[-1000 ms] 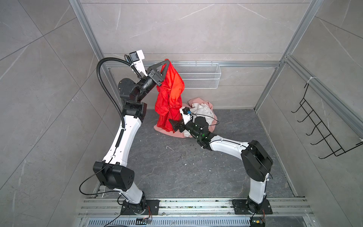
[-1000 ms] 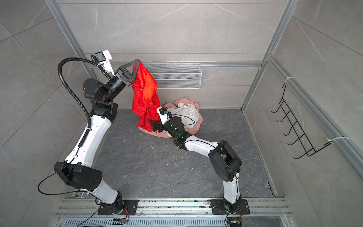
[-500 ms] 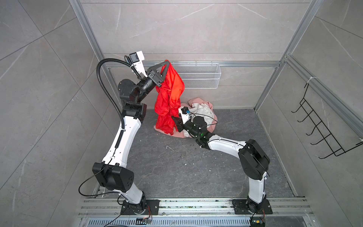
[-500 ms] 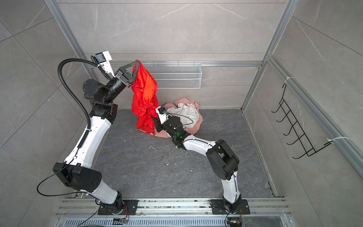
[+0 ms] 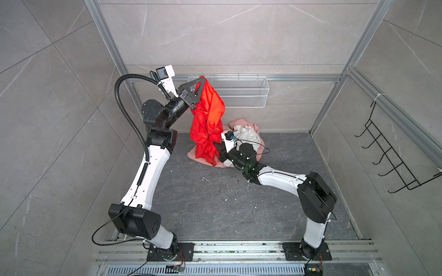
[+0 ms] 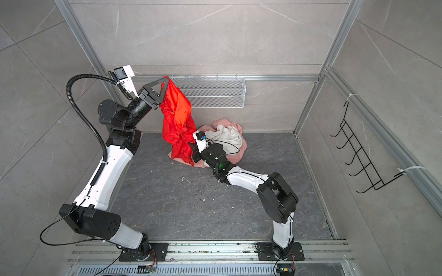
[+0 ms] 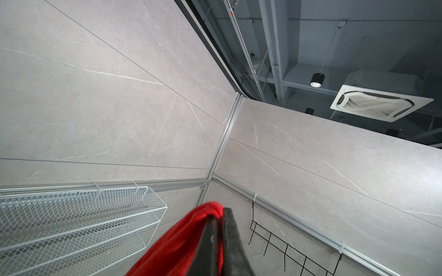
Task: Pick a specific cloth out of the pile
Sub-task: 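Carry the red cloth with both grippers toward the robot, away from the pile, then lower the red cloth onto the floor with both grippers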
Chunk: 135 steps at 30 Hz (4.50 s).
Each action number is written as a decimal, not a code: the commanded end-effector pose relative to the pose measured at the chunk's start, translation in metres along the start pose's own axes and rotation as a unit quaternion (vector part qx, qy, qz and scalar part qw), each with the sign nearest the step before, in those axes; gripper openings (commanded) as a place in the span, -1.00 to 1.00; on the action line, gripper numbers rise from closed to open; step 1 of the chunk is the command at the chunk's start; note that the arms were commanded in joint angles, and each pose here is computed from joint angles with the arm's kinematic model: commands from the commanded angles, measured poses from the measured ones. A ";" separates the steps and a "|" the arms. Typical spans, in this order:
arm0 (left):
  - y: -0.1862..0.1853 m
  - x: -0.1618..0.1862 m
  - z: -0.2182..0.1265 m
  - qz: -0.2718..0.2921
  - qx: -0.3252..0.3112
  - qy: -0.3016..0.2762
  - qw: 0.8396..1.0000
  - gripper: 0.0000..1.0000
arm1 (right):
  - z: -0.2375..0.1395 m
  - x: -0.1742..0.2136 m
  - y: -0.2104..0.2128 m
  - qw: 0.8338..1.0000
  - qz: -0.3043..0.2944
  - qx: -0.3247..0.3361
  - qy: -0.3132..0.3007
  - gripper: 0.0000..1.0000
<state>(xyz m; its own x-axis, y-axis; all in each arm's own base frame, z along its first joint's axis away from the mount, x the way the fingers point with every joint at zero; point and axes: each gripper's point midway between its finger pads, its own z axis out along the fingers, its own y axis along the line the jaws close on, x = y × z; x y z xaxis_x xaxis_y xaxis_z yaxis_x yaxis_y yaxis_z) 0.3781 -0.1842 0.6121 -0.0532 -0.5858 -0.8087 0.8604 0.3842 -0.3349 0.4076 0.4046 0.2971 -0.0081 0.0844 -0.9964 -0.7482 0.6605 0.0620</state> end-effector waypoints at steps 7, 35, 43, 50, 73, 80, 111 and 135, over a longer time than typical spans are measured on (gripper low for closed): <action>-0.035 -0.012 -0.023 0.038 0.015 -0.016 0.999 -1.00 | -0.047 -0.057 0.000 0.998 -0.025 0.024 -0.045 -1.00; -0.043 0.075 -0.081 -0.045 -0.030 0.056 0.997 -1.00 | -0.146 -0.073 0.007 0.999 -0.024 0.036 0.022 -1.00; -0.057 0.124 -0.091 -0.070 -0.036 0.104 0.992 -1.00 | -0.159 -0.064 0.006 0.998 -0.016 0.040 0.038 -1.00; -0.055 0.156 -0.105 -0.100 -0.054 0.122 0.986 -1.00 | -0.178 -0.055 0.004 0.997 -0.016 0.050 0.061 -1.00; -0.056 0.331 -0.151 -0.218 -0.109 0.248 0.938 -1.00 | -0.211 0.025 0.011 0.986 0.059 0.054 0.144 -1.00; -0.031 0.364 -0.198 -0.215 -0.173 0.265 0.924 -1.00 | -0.212 0.055 0.023 0.982 0.079 0.047 0.168 -1.00; 0.024 0.424 -0.276 -0.259 -0.295 0.350 0.851 -1.00 | -0.177 0.184 0.077 0.952 0.126 0.005 0.277 -1.00; 0.025 0.449 -0.292 -0.244 -0.299 0.433 0.815 -1.00 | -0.184 0.235 0.081 0.934 0.129 0.011 0.332 -0.95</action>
<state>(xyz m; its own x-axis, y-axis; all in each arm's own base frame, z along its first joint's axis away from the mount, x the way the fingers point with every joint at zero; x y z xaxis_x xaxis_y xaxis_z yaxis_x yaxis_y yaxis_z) 0.2247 -0.2227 0.0878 -0.8831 -0.1734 -0.4359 0.1973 0.7058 -0.6804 0.2292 0.3405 0.0672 -0.5804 -0.2243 -0.7828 -0.6553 0.6993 0.2855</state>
